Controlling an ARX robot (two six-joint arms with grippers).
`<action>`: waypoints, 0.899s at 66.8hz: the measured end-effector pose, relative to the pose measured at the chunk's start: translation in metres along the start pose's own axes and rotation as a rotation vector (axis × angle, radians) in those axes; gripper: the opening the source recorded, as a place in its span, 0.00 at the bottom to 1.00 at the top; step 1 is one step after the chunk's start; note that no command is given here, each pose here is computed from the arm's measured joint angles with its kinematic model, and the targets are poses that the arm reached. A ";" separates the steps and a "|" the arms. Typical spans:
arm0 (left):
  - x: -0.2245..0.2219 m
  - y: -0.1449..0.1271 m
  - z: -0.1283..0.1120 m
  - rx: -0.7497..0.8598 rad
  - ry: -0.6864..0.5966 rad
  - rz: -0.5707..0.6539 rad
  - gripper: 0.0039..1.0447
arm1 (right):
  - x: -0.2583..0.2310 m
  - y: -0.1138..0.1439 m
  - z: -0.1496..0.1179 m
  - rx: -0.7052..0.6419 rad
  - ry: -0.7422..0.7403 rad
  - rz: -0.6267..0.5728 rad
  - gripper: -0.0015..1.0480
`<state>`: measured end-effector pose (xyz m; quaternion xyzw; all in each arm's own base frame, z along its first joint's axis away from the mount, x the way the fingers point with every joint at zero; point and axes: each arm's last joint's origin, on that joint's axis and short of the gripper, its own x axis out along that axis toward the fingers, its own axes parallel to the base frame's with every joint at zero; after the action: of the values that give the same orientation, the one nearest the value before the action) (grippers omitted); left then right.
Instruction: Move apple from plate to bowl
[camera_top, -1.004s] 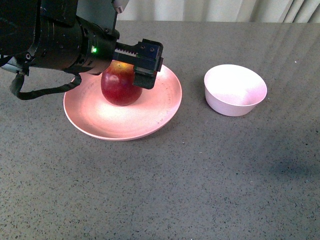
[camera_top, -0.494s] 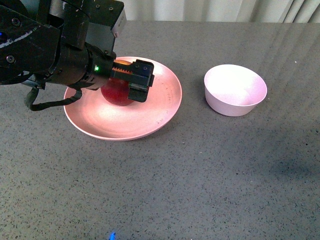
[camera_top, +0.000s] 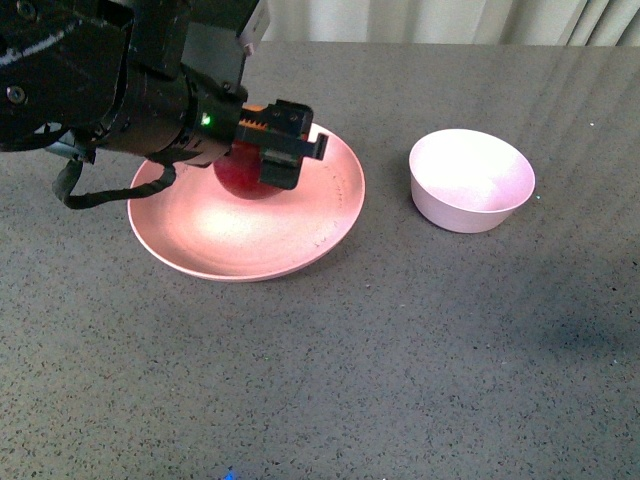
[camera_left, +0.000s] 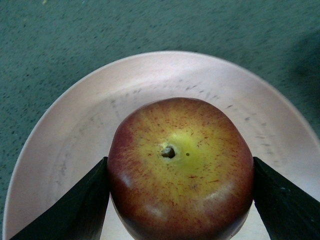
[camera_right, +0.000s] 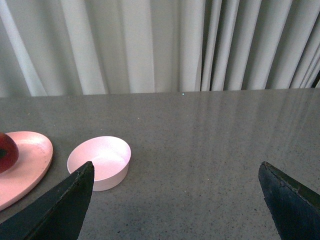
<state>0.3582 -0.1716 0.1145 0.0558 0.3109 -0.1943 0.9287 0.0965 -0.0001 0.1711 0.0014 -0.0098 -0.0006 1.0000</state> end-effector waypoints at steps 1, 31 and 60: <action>-0.001 -0.001 0.001 0.000 -0.003 -0.005 0.68 | 0.000 0.000 0.000 0.000 0.000 0.000 0.91; -0.011 -0.067 0.053 -0.011 -0.128 -0.162 0.68 | 0.000 0.000 0.000 0.000 0.000 0.000 0.91; 0.014 -0.116 0.047 0.017 -0.098 -0.256 0.68 | 0.000 0.000 0.000 0.000 0.000 0.000 0.91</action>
<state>0.3488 -0.2932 0.1451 0.0138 0.2679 -0.3161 0.9100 0.0965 -0.0001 0.1711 0.0014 -0.0098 -0.0006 1.0000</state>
